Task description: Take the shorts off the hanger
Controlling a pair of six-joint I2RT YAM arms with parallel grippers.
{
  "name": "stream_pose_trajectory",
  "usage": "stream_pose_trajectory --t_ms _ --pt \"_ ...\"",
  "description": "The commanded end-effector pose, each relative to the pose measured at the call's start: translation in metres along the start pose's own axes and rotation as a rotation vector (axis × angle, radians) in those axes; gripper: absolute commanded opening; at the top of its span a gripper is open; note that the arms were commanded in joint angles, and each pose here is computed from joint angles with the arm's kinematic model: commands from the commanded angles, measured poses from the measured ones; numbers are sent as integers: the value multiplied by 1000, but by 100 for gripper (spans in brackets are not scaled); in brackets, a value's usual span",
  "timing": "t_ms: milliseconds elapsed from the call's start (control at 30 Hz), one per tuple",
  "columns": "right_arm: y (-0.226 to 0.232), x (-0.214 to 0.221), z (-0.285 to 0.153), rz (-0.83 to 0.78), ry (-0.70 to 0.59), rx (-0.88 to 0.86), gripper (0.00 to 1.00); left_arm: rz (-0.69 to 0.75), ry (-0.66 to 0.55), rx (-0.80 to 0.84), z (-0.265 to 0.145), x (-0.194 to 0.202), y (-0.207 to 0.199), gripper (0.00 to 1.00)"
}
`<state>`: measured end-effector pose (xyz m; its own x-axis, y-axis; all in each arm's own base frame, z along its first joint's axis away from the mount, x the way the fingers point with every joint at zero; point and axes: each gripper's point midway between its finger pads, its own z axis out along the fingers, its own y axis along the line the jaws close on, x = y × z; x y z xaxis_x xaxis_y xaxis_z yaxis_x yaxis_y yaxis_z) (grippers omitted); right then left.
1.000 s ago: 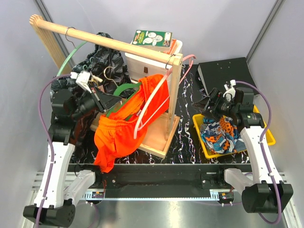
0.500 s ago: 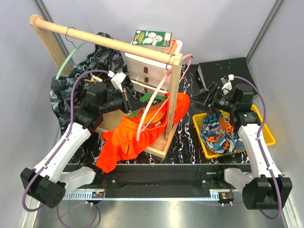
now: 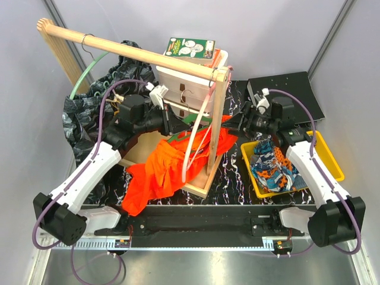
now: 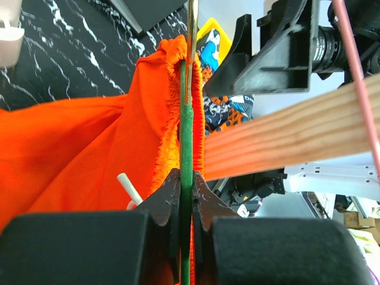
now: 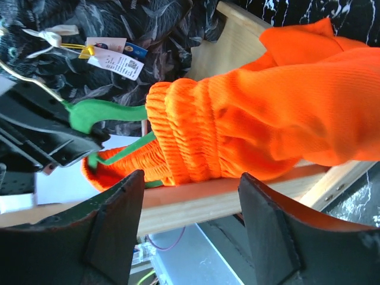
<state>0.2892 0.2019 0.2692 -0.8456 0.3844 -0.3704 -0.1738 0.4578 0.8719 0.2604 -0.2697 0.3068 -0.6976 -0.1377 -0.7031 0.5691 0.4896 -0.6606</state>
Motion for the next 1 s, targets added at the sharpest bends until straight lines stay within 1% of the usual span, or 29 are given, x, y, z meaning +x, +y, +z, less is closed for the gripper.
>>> stream_pose_trajectory --t_ms 0,200,267,367,467,567,600,700,733,800,833,900,933,967 --pt "18 -18 9 -113 -52 32 69 130 -103 91 -4 -42 -35 0" --pt "9 -23 20 -112 -69 89 72 136 -64 125 2 -40 -40 0" --pt "-2 -25 24 -98 -71 143 72 146 -62 128 3 -40 -41 0" --pt "-4 -25 28 -88 -67 163 72 152 -48 150 3 -39 -45 0" --pt "-9 -29 30 -83 -89 197 70 161 -36 169 5 -37 -49 0" --pt "-15 -32 34 -59 -94 218 62 161 -18 174 7 -32 -48 0" --pt "-16 -32 35 -46 -96 221 56 160 -15 172 8 -31 -47 0" --pt "-24 -36 35 -29 -117 257 42 153 -3 170 10 -26 -45 0" --pt "-27 -39 33 -31 -143 281 35 155 1 166 9 -25 -43 0" --pt "-34 -40 30 -28 -161 316 30 159 4 160 8 -23 -43 0" --pt "-38 -43 28 -32 -181 342 24 161 7 154 8 -21 -41 0" --pt "-45 -45 26 -39 -183 381 15 167 9 151 7 -19 -40 0" --pt "-49 -47 24 -41 -194 403 8 171 13 150 6 -17 -39 0" --pt "-50 -49 23 -46 -197 414 4 176 25 150 5 -15 -39 0"
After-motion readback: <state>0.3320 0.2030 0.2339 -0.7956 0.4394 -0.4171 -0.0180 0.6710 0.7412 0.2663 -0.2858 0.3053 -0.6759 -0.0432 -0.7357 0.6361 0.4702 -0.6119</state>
